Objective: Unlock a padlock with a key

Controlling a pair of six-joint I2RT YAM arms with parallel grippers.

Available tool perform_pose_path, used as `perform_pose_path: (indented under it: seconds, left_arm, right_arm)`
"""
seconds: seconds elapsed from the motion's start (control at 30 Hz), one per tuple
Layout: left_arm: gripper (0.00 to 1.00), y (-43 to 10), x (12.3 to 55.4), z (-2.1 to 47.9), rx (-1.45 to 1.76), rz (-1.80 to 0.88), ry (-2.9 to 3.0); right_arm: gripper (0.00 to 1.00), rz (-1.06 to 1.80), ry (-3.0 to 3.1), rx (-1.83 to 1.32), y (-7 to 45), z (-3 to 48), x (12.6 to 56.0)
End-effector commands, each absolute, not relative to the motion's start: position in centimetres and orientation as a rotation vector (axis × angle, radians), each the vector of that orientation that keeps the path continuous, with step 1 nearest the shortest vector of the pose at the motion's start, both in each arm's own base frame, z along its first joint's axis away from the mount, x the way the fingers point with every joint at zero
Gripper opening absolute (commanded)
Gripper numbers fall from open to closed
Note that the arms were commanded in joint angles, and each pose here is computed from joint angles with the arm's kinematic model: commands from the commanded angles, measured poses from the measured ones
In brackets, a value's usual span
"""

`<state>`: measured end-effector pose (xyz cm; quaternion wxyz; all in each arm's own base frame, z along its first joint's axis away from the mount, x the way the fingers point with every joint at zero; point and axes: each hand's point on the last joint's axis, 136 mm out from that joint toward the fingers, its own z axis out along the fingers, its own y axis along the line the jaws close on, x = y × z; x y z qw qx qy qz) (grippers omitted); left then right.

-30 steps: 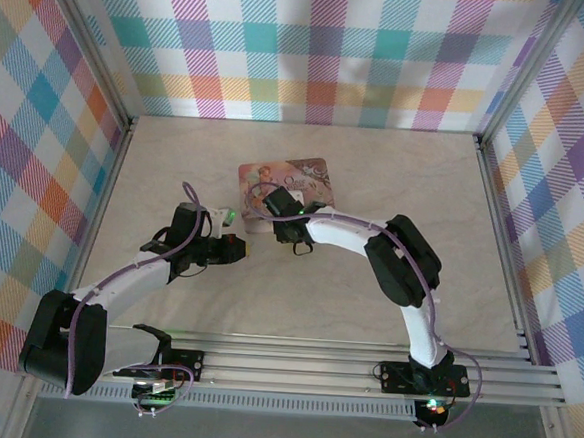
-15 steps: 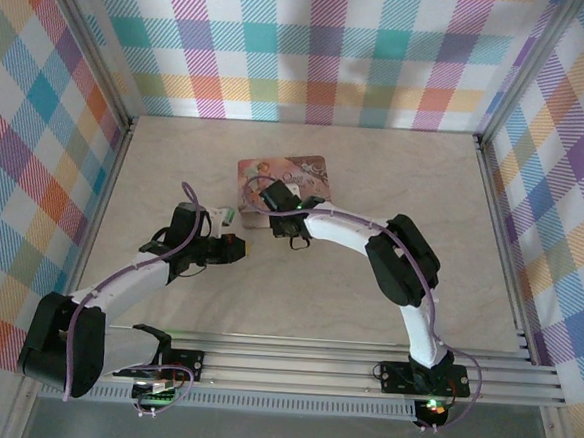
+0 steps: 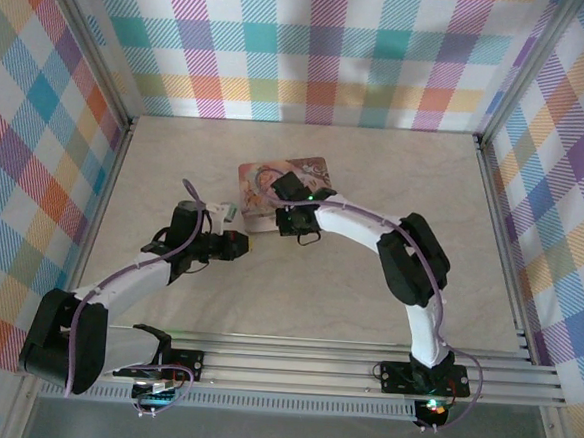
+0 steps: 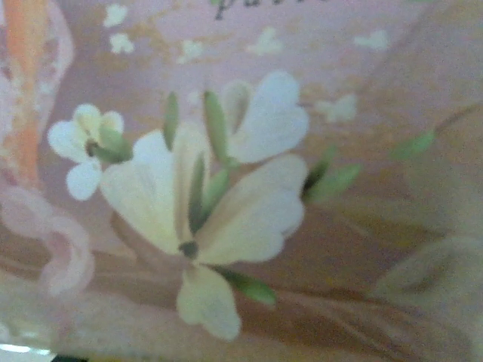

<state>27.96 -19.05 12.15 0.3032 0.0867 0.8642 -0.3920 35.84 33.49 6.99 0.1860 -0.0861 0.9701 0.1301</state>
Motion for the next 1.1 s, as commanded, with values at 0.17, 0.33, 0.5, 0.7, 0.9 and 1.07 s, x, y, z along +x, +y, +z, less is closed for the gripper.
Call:
perform_pose_path:
  seconds: [0.17, 0.33, 0.5, 0.7, 0.9, 1.07]
  left_arm:
    - [0.00, -24.0, 26.8, 16.1, 0.584, -1.110, 1.977]
    - [0.00, -25.3, 27.6, 16.2, 0.624, -1.113, 1.941]
    - [0.00, -26.5, 29.1, 15.9, 0.601, -1.146, 1.927]
    - [0.00, -27.2, 30.7, 15.9, 0.563, -1.154, 1.904]
    - [0.00, -27.6, 31.6, 15.3, 0.532, -1.170, 1.886]
    - [0.00, -28.2, 32.1, 15.1, 0.516, -1.191, 1.881]
  right_arm:
    - [0.00, 0.636, 2.822, -0.020, 31.9, 14.4, 34.7]
    - [0.00, 0.662, 2.831, 0.044, 30.8, 15.9, 34.3]
    - [0.00, 0.703, 2.818, 0.087, 30.2, 17.0, 34.4]
    - [0.00, 0.775, 2.823, 0.117, 30.1, 17.3, 34.3]
    - [0.00, 0.834, 2.783, 0.127, 30.2, 17.9, 34.5]
    - [0.00, 0.859, 2.786, 0.139, 30.2, 17.8, 34.4]
